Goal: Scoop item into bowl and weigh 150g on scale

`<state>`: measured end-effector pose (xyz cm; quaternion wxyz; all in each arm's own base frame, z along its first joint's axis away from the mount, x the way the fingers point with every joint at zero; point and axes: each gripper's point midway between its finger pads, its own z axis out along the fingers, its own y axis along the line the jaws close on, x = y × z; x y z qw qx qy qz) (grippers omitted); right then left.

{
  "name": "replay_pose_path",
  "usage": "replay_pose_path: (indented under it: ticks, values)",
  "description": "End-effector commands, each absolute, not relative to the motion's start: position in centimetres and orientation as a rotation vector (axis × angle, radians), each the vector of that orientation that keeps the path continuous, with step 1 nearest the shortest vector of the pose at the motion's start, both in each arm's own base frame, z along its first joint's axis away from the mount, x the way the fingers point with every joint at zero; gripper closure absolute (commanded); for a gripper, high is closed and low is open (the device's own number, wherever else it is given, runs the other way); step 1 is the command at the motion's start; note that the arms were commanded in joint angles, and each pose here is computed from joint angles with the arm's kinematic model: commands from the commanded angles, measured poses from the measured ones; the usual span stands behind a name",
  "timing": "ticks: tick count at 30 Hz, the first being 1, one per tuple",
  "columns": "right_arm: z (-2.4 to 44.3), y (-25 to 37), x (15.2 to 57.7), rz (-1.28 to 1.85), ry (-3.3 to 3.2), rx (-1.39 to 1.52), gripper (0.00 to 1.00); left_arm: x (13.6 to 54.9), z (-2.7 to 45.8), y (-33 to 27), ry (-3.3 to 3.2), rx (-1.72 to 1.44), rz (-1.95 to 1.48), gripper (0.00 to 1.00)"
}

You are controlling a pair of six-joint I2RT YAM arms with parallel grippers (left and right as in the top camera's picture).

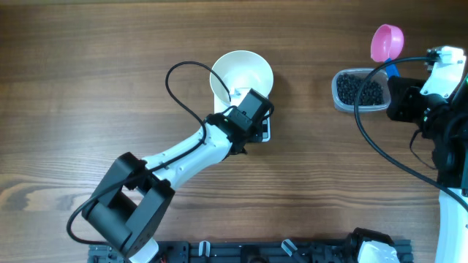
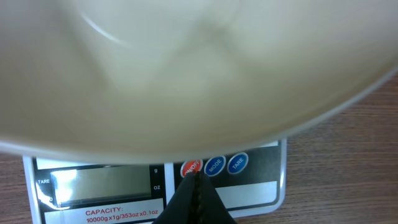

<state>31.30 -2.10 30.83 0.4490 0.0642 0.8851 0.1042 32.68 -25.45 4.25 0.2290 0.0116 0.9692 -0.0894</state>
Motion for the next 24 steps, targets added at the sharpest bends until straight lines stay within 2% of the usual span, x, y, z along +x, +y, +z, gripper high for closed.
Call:
replay_pose_path:
  ticks: [1, 24]
  values:
    - [31.4, -1.8, 31.3, 0.285, 2.171, 0.162, 0.96, 33.0, 3.5, -25.4, 2.670, 0.019, -0.212, 0.96]
    - [31.7, -1.8, 31.4, 0.281, 2.158, 0.155, 0.96, 33.5, 2.4, -25.3, 2.661, 0.011, -0.177, 0.96]
